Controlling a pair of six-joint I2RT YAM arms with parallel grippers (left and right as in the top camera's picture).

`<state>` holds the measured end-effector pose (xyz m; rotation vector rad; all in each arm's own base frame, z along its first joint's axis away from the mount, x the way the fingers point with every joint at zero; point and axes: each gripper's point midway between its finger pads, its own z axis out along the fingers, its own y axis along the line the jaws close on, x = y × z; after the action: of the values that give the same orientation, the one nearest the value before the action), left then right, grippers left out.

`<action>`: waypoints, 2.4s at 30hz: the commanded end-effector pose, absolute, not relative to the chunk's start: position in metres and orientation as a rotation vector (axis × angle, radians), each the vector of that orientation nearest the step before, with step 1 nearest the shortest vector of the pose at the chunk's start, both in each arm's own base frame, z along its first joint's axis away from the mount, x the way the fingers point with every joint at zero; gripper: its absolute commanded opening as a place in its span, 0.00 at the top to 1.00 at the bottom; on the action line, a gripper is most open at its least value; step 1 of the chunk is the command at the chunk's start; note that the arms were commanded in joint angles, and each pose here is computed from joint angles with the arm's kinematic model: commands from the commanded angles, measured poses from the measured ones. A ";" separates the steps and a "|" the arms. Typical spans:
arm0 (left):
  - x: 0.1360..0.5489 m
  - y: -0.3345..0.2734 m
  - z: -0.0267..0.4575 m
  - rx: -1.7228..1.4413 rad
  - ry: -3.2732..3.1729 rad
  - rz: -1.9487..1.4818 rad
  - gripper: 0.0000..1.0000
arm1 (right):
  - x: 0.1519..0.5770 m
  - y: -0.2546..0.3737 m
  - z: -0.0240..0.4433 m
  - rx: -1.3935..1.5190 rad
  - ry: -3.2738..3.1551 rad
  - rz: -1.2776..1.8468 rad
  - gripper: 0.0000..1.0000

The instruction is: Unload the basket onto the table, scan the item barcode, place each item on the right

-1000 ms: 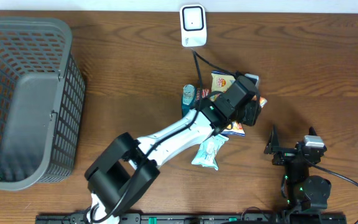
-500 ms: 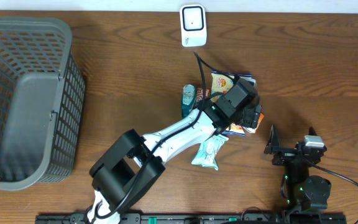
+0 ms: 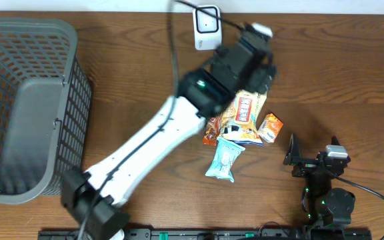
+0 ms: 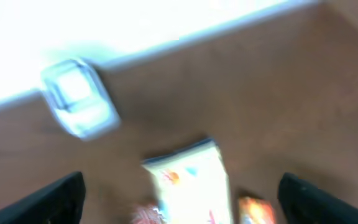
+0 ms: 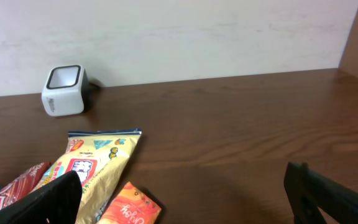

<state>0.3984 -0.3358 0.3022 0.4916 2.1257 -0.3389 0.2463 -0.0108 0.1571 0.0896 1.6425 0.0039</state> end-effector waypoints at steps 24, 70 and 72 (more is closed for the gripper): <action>0.349 -0.036 0.523 0.155 1.723 0.330 0.02 | 0.246 -0.014 0.157 0.090 1.641 -0.015 0.01; 0.025 -0.014 0.518 0.160 0.990 0.165 0.02 | 0.241 0.039 0.162 0.380 1.628 0.727 0.01; 0.021 -0.020 0.516 0.194 0.979 0.144 0.02 | 0.238 0.052 0.163 0.420 1.640 0.876 0.01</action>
<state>0.0265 -0.0079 0.5190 0.1308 1.0010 0.1851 0.2448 0.0240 0.1609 0.2939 1.6269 0.5061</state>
